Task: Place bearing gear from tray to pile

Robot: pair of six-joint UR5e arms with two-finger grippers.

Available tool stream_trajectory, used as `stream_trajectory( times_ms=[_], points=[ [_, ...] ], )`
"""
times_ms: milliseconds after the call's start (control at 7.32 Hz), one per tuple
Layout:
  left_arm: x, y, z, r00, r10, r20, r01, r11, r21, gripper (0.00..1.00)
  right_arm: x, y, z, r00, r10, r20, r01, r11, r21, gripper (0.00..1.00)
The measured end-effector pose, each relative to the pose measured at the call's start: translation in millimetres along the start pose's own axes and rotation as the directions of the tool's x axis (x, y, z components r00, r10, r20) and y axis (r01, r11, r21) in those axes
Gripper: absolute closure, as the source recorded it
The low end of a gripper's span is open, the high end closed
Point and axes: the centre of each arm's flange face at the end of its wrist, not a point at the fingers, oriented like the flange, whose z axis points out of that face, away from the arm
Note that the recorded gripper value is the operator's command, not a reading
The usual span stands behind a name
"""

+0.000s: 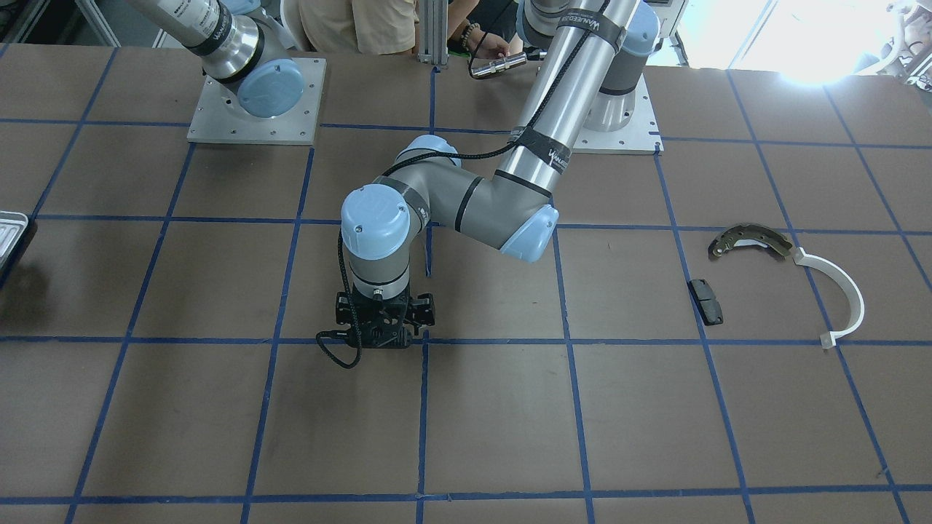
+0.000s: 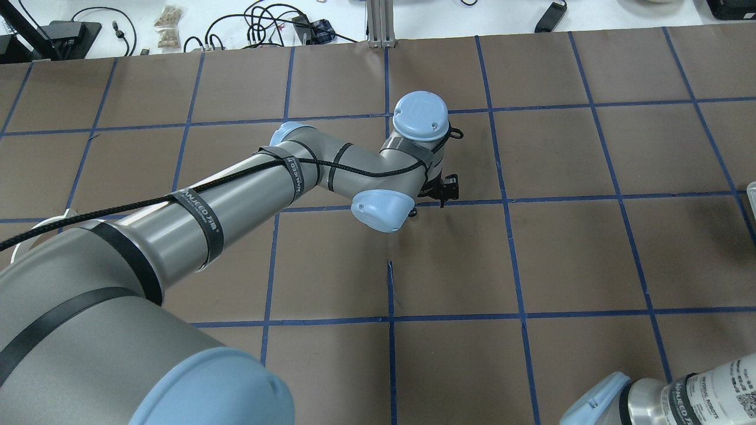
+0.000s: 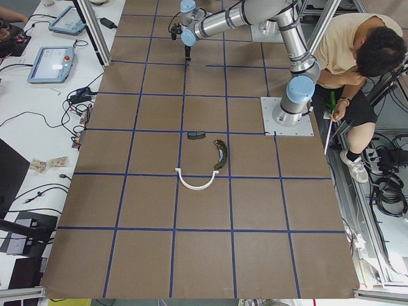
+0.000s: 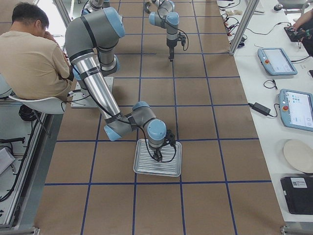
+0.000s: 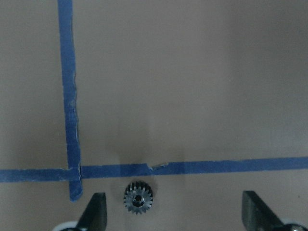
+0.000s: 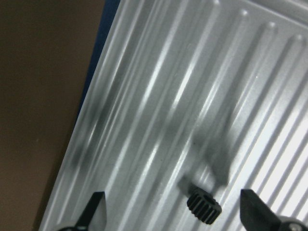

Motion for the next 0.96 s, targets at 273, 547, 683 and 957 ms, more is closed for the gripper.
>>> stream_trajectory(
  times_ms=[273,547,683,957],
  points=[
    [-4.9,5.6,8.1,0.998,-0.040,0.045,0.042,0.998,-0.043,0.36,4.0,3.9,1.5,1.000,-0.019,-0.009,0.019,1.000,0.003,0.47],
    [-5.9,8.0,11.5,0.997,-0.056,0.060,0.060,0.996,-0.064,0.82,6.7,4.6,0.5,0.998,-0.060,-0.031,0.060,0.998,0.001,0.90],
    [-5.6,7.2,11.0,0.996,-0.058,0.061,0.062,0.996,-0.062,0.88,7.4,5.8,0.3,0.997,-0.067,-0.037,0.066,0.998,-0.010,1.00],
    [-3.9,3.8,6.6,0.997,-0.058,0.053,0.061,0.997,-0.050,1.00,7.7,8.9,0.3,0.997,-0.069,-0.041,0.068,0.997,-0.041,1.00]
  ],
)
